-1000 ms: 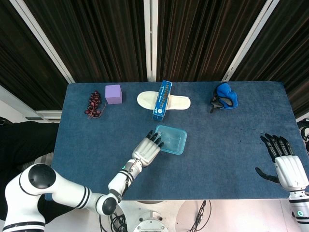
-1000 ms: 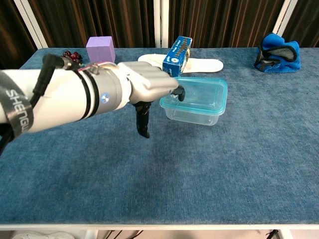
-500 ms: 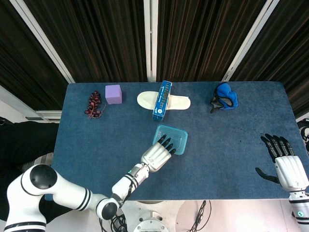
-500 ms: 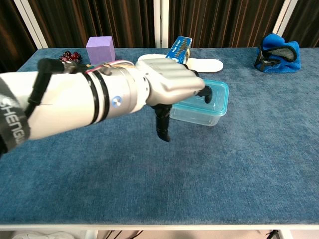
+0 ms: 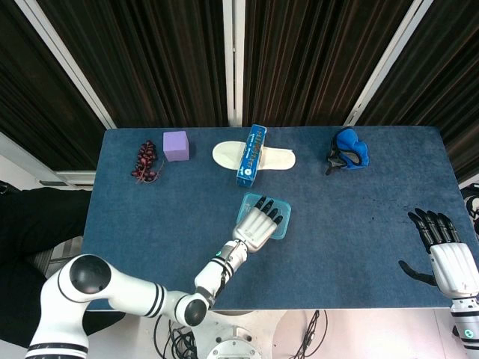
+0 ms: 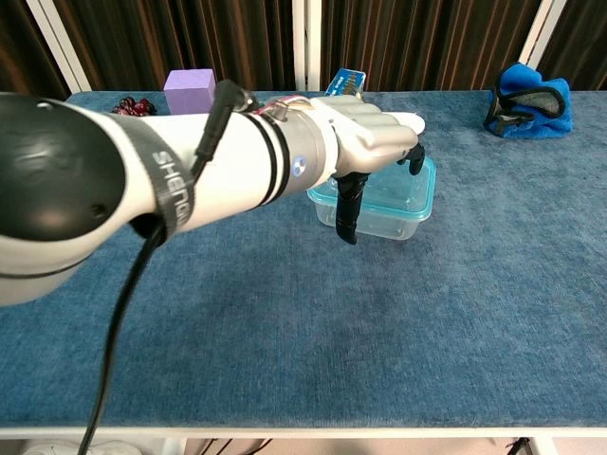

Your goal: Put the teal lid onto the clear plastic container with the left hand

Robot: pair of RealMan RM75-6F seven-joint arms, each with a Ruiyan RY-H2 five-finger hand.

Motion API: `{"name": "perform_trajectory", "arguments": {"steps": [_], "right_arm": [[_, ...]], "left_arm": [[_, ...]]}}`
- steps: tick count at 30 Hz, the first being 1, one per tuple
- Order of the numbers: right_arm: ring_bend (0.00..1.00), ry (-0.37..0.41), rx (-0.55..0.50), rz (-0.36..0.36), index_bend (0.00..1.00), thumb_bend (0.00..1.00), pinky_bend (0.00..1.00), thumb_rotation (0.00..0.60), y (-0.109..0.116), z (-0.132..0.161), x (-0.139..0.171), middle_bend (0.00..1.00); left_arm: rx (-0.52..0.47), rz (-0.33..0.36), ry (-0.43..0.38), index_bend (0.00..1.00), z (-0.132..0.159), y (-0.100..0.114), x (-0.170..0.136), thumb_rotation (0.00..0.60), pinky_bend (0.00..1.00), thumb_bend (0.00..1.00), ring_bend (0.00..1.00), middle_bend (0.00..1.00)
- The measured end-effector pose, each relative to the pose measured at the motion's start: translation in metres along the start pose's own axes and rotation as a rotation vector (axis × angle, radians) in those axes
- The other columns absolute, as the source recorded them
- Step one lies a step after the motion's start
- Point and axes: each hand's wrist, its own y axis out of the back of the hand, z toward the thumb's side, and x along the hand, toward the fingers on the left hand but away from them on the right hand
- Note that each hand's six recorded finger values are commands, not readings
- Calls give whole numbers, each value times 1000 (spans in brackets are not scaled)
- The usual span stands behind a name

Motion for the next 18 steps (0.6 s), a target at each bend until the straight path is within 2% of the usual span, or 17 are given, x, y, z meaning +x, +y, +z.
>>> {"name": "perform_trajectory", "arguments": {"steps": [9, 18], "right_arm": [[0, -6, -1, 3, 0, 116, 0, 600, -1, -2, 0, 59], [0, -11, -3, 6, 0, 116, 0, 600, -2, -4, -1, 59]], "left_arm": [[-11, -24, 50, 182, -1, 3, 21, 600, 46, 0, 0, 130], [0, -60, 66, 182, 0, -5, 28, 600, 46, 0, 0, 130]]}}
